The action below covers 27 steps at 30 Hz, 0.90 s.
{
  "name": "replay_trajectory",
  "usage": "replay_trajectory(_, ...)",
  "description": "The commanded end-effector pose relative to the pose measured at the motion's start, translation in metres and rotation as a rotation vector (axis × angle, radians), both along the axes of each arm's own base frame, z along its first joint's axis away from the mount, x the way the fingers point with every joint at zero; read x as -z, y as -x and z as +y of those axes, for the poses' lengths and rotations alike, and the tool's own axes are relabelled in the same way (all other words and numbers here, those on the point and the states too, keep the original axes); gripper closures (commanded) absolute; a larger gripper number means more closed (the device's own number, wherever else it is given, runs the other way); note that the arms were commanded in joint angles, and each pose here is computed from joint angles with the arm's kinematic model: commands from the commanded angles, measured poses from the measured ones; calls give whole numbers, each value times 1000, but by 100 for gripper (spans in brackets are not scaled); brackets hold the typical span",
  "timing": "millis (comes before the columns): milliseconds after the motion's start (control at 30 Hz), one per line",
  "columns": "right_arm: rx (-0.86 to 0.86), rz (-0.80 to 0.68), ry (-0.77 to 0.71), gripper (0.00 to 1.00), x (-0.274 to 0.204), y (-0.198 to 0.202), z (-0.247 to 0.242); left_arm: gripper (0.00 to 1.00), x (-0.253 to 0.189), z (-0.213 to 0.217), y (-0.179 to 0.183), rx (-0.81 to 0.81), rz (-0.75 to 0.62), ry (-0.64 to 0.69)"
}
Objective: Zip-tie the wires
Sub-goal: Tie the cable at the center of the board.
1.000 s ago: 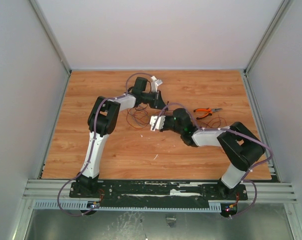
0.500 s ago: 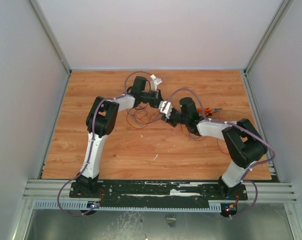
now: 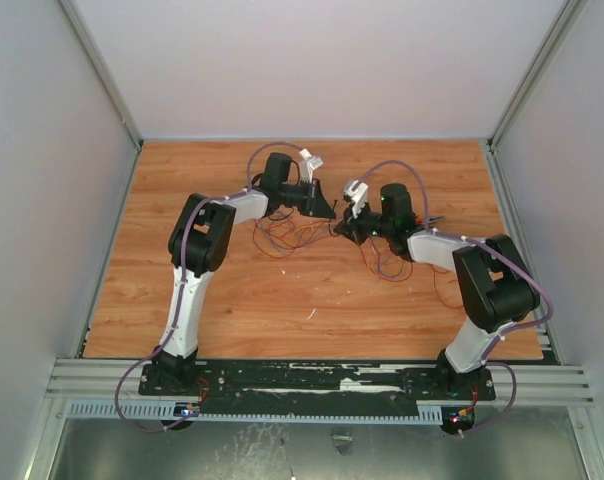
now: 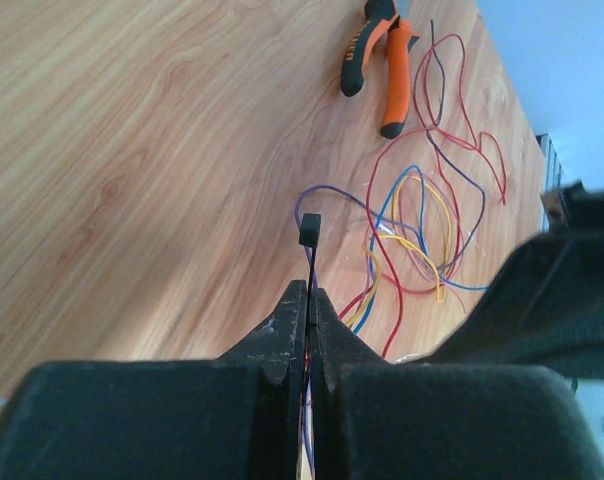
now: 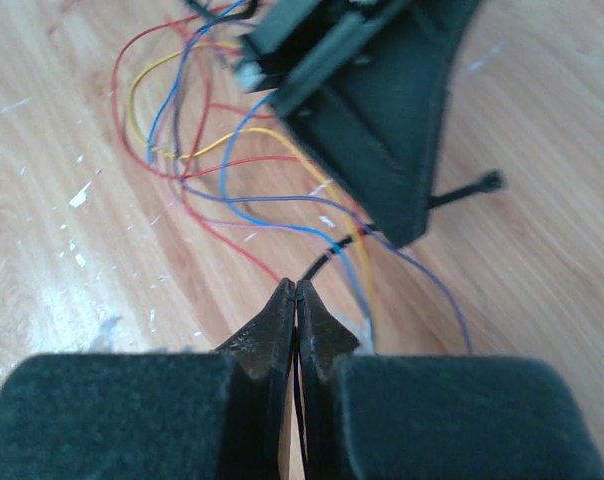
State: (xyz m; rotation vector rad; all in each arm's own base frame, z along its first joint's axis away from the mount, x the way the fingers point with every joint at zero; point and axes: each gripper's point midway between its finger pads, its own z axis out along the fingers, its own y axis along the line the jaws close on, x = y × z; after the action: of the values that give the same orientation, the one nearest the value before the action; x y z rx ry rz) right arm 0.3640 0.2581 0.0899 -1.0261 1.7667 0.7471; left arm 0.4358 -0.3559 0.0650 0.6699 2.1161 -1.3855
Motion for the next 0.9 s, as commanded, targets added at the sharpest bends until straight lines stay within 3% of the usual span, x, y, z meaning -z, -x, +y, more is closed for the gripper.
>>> replay_trajectory(0, 85, 59, -71, 100, -18, -24, -11, 100, -33, -4, 4, 26, -86, 44)
replay_trajectory(867, 292, 218, -115, 100, -16, -60, -28, 100, -63, -13, 19, 44, -138, 189)
